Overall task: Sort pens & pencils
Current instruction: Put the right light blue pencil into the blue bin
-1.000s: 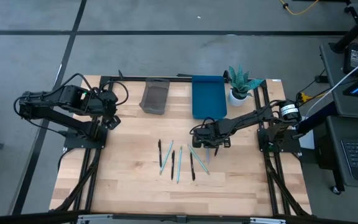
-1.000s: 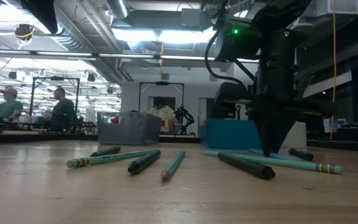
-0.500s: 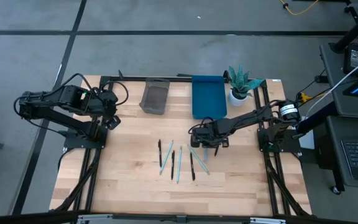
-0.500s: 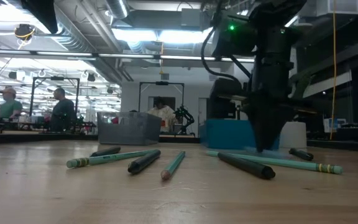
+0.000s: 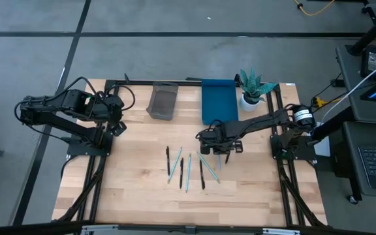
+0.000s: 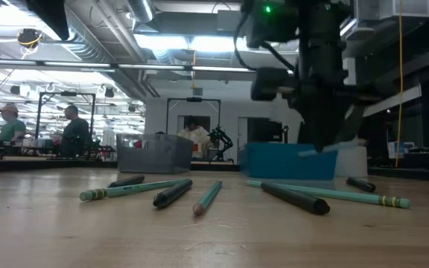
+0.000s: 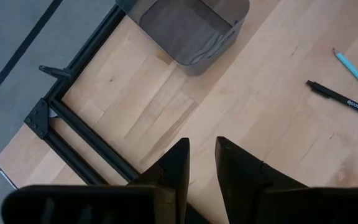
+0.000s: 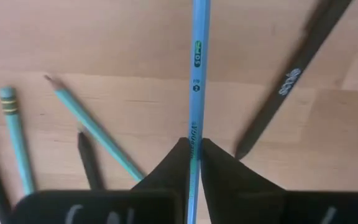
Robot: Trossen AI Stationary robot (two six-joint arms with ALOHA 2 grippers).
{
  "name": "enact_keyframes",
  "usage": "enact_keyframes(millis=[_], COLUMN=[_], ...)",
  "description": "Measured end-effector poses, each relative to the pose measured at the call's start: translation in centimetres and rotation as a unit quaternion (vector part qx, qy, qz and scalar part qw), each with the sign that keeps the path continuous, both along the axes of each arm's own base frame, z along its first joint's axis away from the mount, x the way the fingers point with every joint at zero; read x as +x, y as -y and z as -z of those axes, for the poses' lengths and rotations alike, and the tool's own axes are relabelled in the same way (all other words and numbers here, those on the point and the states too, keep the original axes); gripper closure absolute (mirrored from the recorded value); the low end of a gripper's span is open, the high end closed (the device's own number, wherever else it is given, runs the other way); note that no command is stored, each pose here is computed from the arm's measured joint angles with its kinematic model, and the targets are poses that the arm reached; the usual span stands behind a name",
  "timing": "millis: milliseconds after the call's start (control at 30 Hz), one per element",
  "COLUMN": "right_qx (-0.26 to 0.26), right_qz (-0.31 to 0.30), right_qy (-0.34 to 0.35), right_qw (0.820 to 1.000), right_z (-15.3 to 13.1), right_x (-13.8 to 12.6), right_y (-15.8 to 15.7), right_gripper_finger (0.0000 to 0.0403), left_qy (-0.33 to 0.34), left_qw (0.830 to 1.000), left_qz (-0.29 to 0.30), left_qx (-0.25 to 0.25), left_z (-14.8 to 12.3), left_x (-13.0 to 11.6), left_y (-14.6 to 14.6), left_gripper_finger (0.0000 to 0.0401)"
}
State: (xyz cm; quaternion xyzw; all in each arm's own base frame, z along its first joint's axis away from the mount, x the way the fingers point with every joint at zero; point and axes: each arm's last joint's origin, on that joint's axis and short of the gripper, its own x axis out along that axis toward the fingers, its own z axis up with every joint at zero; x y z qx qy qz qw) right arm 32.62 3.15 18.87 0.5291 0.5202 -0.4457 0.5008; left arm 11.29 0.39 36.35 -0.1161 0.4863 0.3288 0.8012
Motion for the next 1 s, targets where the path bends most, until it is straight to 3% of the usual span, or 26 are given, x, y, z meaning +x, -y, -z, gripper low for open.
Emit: enact_keyframes(millis=[433,1000], right_qx=[-0.081,-0.082], right_qz=[-0.026,-0.032], right_qy=[-0.016,-0.014], right_qw=[0.996,0.996], right_z=[-6.4,-6.6], right_x=[0.8,-0.5], right_y=[2.7,13.1], right_gripper_finger=[0.0376,0.0367], left_qy=[0.0,0.0], left_qw=[1.0,1.0], left_qz=[0.0,0.0], left_qx=[0.0,0.0], left_z=[0.0,0.0], left_x=[0.0,0.0], left_y=[0.0,0.0], left_gripper_finger=[0.0329,0.0328])
